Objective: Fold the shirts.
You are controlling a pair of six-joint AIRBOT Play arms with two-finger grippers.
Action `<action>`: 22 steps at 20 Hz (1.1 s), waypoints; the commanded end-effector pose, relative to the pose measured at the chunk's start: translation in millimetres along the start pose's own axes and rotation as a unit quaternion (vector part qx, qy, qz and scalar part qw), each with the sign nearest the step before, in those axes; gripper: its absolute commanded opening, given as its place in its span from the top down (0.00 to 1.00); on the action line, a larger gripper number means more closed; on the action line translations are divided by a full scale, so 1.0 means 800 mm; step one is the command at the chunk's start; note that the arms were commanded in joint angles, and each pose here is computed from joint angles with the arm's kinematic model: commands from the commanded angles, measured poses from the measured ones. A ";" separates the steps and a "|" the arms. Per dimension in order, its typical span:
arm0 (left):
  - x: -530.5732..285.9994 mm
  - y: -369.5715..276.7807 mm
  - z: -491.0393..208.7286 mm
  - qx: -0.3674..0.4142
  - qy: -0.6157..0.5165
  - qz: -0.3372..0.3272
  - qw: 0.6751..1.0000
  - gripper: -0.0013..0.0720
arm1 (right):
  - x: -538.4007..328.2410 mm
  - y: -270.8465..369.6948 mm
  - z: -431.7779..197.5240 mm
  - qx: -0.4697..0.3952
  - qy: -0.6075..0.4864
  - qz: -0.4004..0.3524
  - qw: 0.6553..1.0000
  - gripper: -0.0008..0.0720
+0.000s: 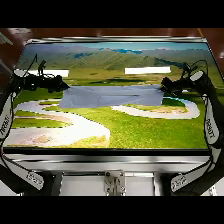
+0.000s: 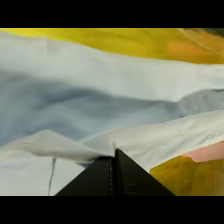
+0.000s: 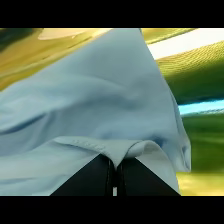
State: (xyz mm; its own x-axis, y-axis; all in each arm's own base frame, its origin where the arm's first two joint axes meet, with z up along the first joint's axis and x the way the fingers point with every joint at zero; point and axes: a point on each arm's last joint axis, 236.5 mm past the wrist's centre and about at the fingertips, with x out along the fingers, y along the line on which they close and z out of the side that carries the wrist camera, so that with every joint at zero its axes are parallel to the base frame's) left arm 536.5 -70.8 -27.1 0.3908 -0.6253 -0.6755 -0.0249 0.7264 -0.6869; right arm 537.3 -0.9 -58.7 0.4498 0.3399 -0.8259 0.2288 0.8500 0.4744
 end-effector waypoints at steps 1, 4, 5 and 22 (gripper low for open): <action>0.022 0.028 0.017 -0.032 -0.018 0.012 0.999 0.93 | 0.030 -0.011 0.016 0.015 -0.005 -0.005 1.000 0.91; 0.035 0.044 0.020 -0.063 -0.026 0.019 0.997 0.93 | 0.056 -0.017 0.000 0.022 0.015 -0.007 1.000 0.91; 0.037 0.045 0.020 -0.063 -0.027 0.020 0.997 0.93 | 0.062 -0.014 -0.004 0.022 0.019 -0.005 1.000 0.82; -0.031 -0.043 -0.017 -0.039 0.045 -0.058 0.997 0.29 | 0.090 0.009 -0.026 0.128 0.082 0.109 0.982 0.20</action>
State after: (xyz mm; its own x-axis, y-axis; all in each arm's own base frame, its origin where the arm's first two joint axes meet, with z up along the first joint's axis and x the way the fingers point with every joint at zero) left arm 519.7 -71.3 -4.8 0.3242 -0.6988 -0.6376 -0.0849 0.6498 -0.7553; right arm 546.8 16.6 -113.5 0.3612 0.5102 -0.7806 0.3321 0.7118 0.6189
